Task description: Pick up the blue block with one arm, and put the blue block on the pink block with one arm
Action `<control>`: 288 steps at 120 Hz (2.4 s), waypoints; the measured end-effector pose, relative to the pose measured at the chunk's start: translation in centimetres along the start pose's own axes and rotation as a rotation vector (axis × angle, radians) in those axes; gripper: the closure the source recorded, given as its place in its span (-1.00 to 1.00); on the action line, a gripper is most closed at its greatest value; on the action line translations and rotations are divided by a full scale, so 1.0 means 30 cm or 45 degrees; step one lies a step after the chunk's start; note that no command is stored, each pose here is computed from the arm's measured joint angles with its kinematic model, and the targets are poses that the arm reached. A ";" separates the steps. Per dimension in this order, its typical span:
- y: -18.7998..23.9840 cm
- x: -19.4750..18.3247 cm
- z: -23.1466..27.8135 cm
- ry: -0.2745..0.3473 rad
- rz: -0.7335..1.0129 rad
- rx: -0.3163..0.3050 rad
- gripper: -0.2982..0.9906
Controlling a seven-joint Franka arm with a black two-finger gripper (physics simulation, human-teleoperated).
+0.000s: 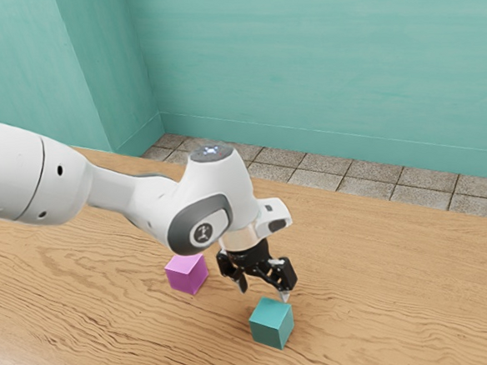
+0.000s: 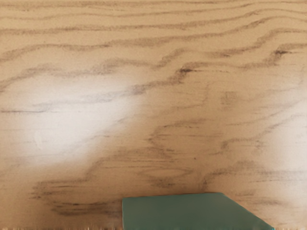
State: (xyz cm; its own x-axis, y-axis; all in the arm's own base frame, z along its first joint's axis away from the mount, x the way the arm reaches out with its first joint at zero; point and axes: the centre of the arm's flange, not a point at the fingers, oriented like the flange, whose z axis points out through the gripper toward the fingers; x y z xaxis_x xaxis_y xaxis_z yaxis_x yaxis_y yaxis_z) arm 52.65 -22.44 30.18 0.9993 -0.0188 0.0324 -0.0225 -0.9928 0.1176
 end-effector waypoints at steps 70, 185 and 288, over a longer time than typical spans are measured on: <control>0.007 -0.071 0.112 -0.075 -0.082 -0.004 -0.54; -0.018 -0.037 0.034 0.017 -0.091 0.052 -0.04; -0.734 0.060 -0.264 0.066 -0.480 0.209 -0.07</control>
State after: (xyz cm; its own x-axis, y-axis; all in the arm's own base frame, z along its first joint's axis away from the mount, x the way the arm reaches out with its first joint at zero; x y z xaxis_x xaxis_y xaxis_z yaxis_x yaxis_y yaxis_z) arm 54.71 0.32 35.52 0.9336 0.3518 0.0680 0.3543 -0.9347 -0.0287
